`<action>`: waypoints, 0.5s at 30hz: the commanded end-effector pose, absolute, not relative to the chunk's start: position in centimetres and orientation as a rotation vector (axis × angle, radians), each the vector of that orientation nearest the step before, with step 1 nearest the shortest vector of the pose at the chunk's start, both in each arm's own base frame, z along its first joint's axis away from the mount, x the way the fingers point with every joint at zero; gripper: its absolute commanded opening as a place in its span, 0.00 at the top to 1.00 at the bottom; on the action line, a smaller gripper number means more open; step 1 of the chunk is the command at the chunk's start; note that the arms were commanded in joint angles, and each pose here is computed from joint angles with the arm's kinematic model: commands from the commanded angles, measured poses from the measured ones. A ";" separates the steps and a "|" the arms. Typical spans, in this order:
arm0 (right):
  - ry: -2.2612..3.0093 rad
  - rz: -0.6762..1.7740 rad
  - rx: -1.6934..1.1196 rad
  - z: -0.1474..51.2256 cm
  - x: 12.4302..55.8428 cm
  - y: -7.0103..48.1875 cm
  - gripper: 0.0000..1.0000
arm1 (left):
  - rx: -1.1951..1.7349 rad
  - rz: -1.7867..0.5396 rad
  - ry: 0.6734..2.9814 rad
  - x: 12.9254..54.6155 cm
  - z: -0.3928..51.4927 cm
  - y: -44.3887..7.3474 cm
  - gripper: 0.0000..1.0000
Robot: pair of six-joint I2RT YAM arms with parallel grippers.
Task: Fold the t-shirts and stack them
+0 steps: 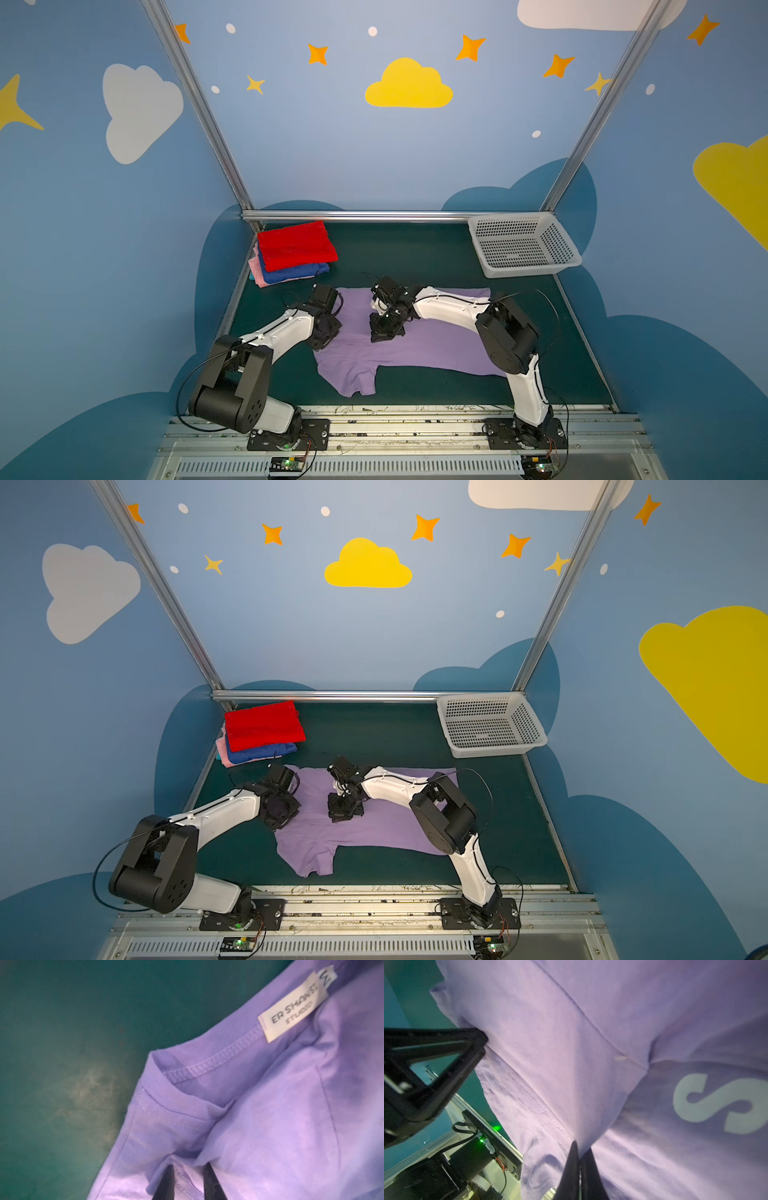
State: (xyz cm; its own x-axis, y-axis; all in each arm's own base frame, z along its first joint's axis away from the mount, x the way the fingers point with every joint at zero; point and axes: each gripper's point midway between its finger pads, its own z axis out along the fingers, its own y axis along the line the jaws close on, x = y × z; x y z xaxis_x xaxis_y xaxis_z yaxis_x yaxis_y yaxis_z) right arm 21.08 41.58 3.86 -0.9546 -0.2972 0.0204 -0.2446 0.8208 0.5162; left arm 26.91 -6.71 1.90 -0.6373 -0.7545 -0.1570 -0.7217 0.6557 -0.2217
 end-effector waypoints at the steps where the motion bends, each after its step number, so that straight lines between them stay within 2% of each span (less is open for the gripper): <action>1: -2.864 -0.715 0.424 3.1 19.0 39.5 1.00 | -1.201 -0.156 2.678 25.3 1.4 -6.1 0.75; 4: -2.879 -0.670 0.417 2.3 18.6 38.3 0.97 | -1.204 -0.164 2.672 24.9 1.9 -6.0 0.75; 7: -2.906 -0.643 0.412 2.2 18.6 37.5 0.54 | -1.210 -0.187 2.670 24.6 2.6 -6.2 0.74; 8: -2.917 -0.647 0.411 2.4 18.7 37.4 0.48 | -1.214 -0.192 2.669 24.4 2.9 -6.2 0.74; 11: -2.963 -0.696 0.429 3.8 19.1 37.1 0.46 | -1.213 -0.203 2.634 24.5 4.8 -5.9 0.72; 15: -3.039 -0.792 0.437 7.1 20.5 35.7 0.48 | -1.222 -0.186 2.493 25.7 8.7 -3.9 0.56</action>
